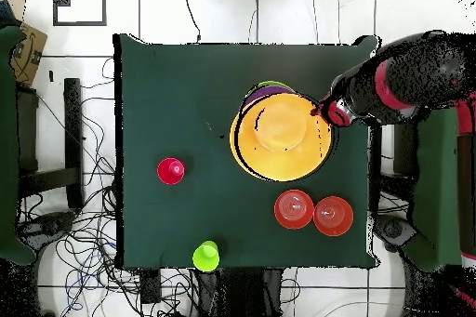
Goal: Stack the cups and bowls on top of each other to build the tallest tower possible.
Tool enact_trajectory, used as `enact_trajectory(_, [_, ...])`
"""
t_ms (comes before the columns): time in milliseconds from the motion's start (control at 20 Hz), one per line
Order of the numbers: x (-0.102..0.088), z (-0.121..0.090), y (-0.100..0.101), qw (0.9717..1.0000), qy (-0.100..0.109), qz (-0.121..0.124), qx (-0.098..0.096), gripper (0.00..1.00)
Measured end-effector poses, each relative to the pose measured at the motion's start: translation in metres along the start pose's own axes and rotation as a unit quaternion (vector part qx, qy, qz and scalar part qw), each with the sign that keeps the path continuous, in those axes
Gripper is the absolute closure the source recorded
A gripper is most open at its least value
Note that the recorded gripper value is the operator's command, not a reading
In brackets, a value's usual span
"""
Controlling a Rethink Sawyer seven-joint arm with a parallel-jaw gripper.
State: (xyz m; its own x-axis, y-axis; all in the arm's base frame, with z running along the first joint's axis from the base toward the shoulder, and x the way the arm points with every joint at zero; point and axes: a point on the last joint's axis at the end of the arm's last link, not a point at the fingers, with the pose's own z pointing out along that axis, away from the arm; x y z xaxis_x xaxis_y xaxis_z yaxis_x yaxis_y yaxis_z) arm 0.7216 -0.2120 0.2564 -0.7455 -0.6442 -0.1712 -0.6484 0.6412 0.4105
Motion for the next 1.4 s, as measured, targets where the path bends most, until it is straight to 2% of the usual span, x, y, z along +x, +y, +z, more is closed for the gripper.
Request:
enact_trajectory(550, [0.0005,-0.0004,-0.0057,1.0000,0.001,0.008,0.003,1.00])
enact_trajectory(1400, [-0.0062,0.0034,-0.0023,1.0000,0.004,0.004,0.002,1.00])
